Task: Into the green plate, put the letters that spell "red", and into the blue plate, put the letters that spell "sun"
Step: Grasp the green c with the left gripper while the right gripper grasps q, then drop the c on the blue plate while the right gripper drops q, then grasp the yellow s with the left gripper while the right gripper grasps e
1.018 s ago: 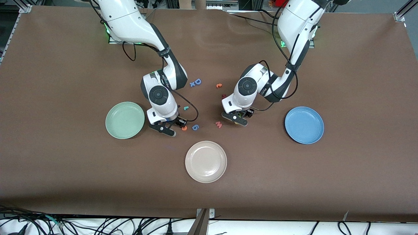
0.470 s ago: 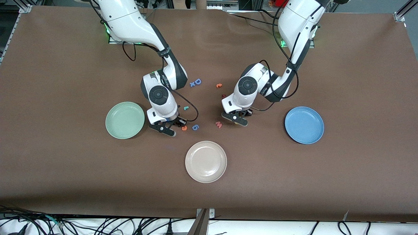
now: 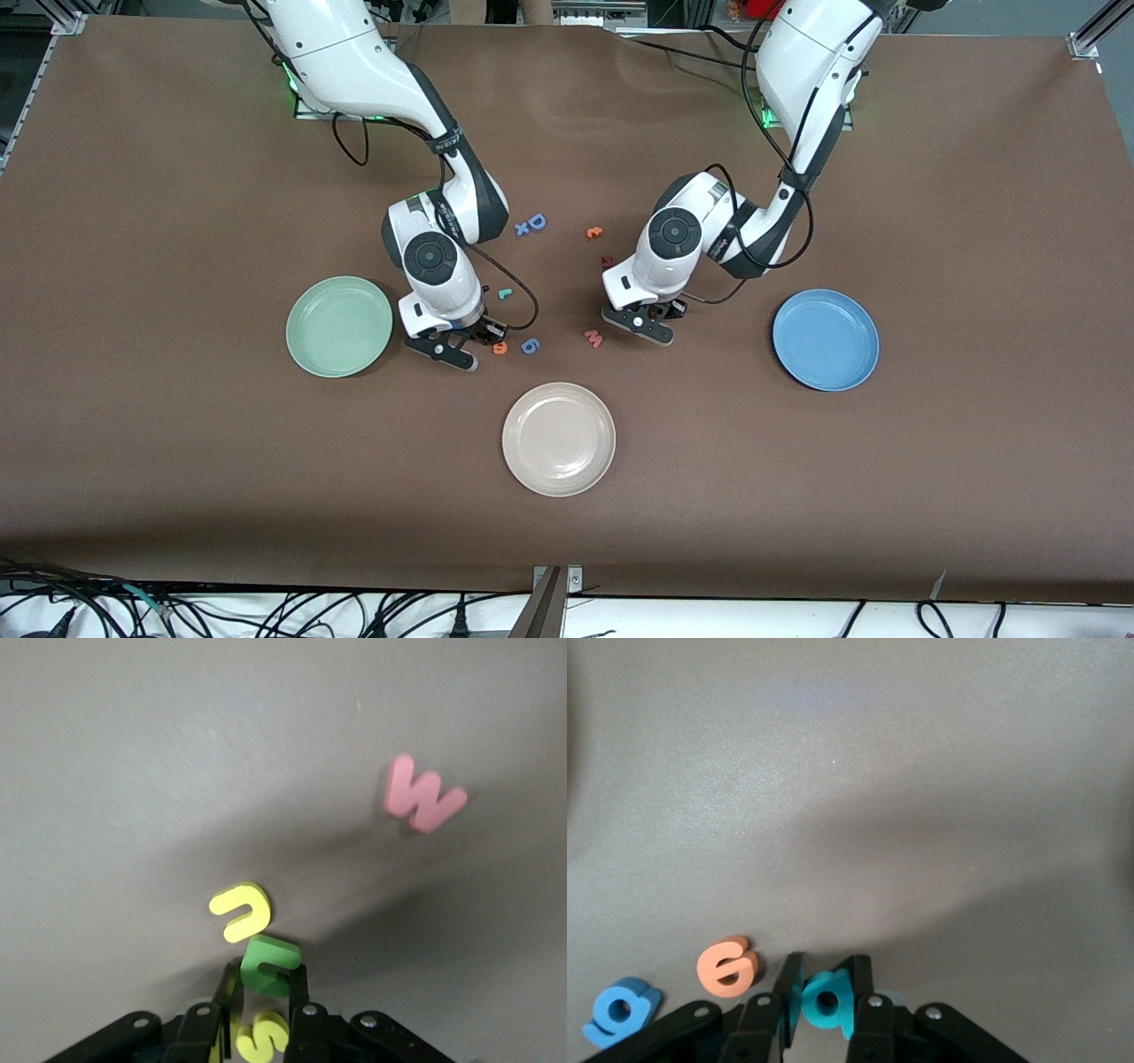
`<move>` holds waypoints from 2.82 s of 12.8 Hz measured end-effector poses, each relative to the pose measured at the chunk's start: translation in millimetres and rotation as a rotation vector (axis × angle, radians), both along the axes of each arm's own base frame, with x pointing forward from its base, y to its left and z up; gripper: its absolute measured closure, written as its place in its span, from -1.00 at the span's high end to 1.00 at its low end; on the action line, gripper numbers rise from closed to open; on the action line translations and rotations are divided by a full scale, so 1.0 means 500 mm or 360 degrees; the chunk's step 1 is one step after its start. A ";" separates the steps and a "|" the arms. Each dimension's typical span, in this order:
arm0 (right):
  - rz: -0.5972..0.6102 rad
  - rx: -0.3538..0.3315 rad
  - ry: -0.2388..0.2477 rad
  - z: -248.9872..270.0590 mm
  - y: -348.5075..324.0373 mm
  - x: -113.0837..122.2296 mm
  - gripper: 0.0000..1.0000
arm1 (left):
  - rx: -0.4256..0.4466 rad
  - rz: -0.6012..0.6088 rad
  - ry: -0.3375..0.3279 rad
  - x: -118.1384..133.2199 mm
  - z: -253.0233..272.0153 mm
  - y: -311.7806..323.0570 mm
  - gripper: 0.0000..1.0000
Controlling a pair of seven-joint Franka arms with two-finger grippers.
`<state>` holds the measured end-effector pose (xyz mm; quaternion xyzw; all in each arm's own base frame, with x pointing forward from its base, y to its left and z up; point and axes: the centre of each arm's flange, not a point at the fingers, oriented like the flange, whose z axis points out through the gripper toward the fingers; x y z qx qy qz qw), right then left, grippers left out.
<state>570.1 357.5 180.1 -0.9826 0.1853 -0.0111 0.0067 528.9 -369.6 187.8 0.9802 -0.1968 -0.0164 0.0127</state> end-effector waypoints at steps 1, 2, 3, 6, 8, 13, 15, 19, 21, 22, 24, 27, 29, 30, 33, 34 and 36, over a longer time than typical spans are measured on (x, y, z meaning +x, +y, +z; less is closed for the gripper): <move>-0.0002 -0.0008 0.0021 0.003 -0.002 0.000 -0.46 | -0.0008 0.0006 -0.0017 0.011 0.017 0.007 -0.51; 0.0000 -0.0017 0.0058 0.013 -0.007 0.003 -0.46 | -0.0010 0.0008 -0.0025 0.018 0.033 0.014 -0.51; 0.0004 -0.0009 0.0092 0.033 -0.015 0.009 -0.46 | -0.0006 0.0007 -0.0025 0.025 0.049 0.023 -0.51; 0.0090 0.0047 0.0210 0.115 -0.078 0.037 -0.46 | 0.0034 0.0003 0.0009 0.051 0.106 0.073 -0.51; 0.0185 0.0040 0.0292 0.162 -0.169 0.064 -0.46 | 0.0076 0.0019 0.0061 0.073 0.153 0.125 -0.51; 0.0428 -0.0018 0.0357 0.161 -0.411 0.108 -0.46 | 0.0107 -0.0058 0.0180 0.148 0.210 0.366 -0.51; 0.0449 -0.0019 0.0365 0.130 -0.438 0.098 -0.46 | 0.0095 -0.0047 0.0219 0.167 0.195 0.471 -0.51; 0.0437 -0.0015 0.0356 0.071 -0.433 0.079 -0.30 | 0.0141 0.0029 0.0345 0.158 0.105 0.583 -0.51; 0.0436 -0.0019 0.0356 0.063 -0.434 0.076 0.07 | 0.0208 -0.0012 0.0348 0.159 0.058 0.604 -0.51; 0.0436 -0.0017 0.0351 0.066 -0.433 0.077 0.29 | 0.0206 -0.0012 0.0347 0.156 0.037 0.608 -0.51; 0.0416 0.0012 0.0319 0.088 -0.416 0.081 0.71 | 0.0198 -0.0014 0.0347 0.151 0.010 0.609 -0.39; 0.0311 0.0060 0.0254 0.136 -0.322 0.078 0.72 | 0.0193 -0.0021 0.0340 0.152 0.012 0.603 0.25; 0.0229 0.0105 0.0228 0.154 -0.245 0.068 0.72 | 0.0187 -0.0033 0.0321 0.156 0.026 0.592 0.66; 0.0181 0.0112 0.0214 0.159 -0.216 0.066 0.72 | 0.0182 -0.0043 0.0305 0.159 0.039 0.583 0.89; 0.0046 0.0097 0.0130 0.143 -0.125 0.058 0.98 | 0.0156 -0.0068 0.0270 0.155 0.087 0.511 1.00; 0.0014 0.0095 0.0095 0.122 -0.092 0.050 0.99 | 0.0152 -0.0041 0.0277 0.146 0.102 0.473 1.00; -0.0026 0.0126 0.0063 0.073 -0.033 0.029 0.99 | 0.0135 0.0020 0.0264 0.126 0.132 0.390 1.00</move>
